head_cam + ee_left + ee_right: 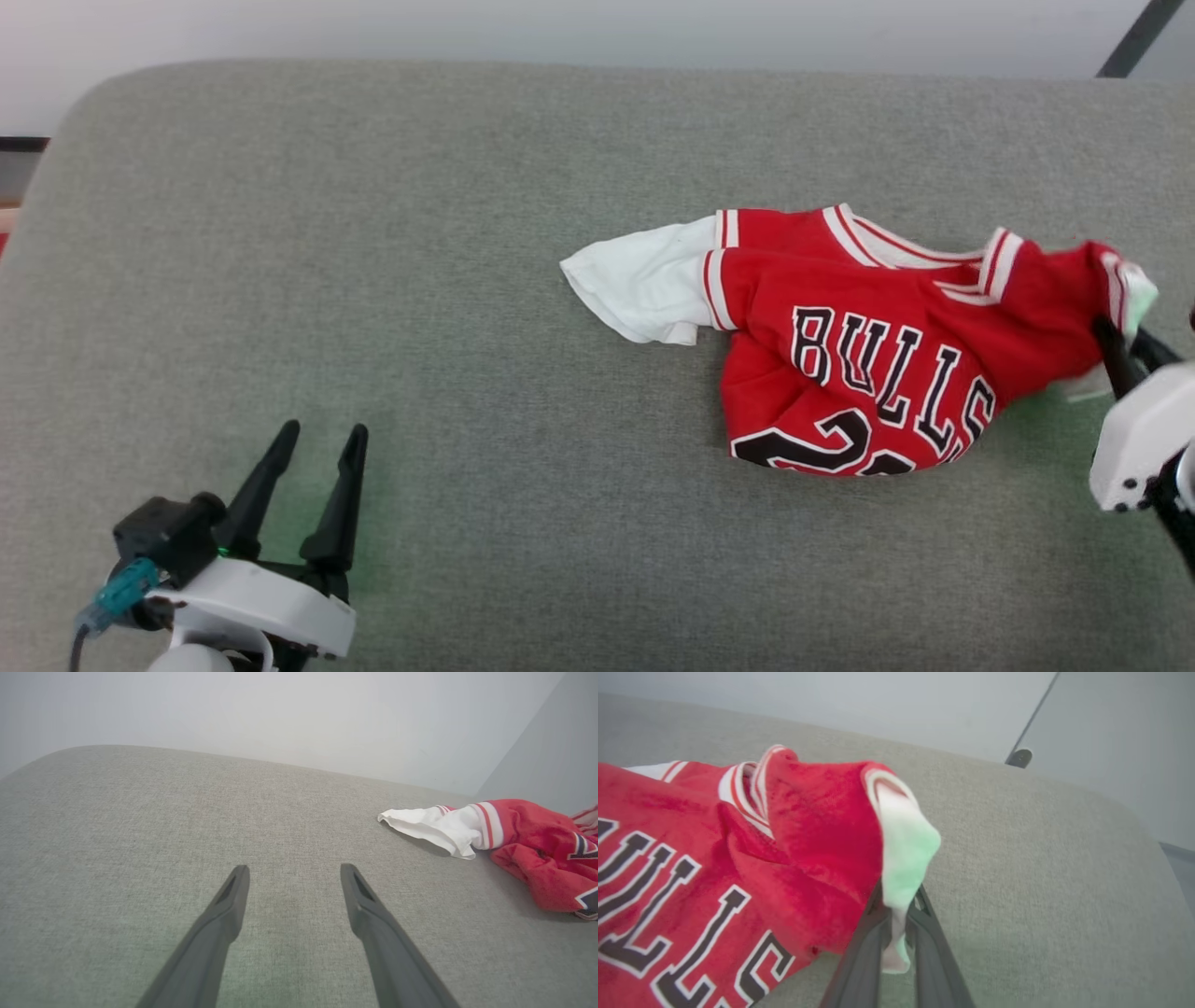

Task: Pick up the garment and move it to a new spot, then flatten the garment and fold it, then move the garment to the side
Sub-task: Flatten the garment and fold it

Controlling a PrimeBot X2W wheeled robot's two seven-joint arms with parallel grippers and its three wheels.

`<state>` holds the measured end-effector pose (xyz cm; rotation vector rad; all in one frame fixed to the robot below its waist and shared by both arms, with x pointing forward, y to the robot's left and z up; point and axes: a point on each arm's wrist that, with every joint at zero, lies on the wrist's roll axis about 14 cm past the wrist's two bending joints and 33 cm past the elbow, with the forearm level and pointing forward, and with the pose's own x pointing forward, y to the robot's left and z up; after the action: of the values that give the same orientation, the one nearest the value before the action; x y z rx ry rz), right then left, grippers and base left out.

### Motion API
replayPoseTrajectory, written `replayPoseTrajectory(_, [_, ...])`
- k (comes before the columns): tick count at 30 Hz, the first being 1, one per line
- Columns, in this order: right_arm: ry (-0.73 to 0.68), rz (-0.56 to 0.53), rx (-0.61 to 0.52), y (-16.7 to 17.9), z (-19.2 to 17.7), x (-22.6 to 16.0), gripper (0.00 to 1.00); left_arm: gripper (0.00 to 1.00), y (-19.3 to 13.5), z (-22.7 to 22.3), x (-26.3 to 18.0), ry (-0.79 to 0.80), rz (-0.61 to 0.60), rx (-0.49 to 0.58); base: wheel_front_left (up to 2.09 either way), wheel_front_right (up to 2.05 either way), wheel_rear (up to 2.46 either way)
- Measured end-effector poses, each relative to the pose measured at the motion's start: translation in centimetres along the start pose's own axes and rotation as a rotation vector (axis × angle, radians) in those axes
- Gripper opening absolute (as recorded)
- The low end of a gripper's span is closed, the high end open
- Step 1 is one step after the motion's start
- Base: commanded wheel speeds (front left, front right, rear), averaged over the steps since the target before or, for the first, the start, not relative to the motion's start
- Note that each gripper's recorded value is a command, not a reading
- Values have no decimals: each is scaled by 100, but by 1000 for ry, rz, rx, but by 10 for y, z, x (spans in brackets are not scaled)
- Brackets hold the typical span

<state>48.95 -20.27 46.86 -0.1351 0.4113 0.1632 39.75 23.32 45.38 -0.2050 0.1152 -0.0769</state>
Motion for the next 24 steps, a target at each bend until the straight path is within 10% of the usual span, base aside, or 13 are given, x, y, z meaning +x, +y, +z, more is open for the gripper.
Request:
replayPoseTrajectory(9, [39, -181, 278, -23, -53, -9, 0, 100, -6, -1, 9, 4, -25, -5, 0, 0, 0])
replayPoseTrajectory(14, [35, -158, 290, -11, -55, -8, 55, 100, -6, 2, 9, -6, -24, -6, 0, 0, 0])
replayPoseTrajectory(16, [25, -169, 277, -17, -53, -12, 100, 100, -6, 3, 8, -8, -23, -6, 0, 0, 0])
replayPoseTrajectory(24, [-86, -209, 248, -40, -29, -41, 100, 100, -15, 15, 8, -38, -62, 9, 0, 0, 0])
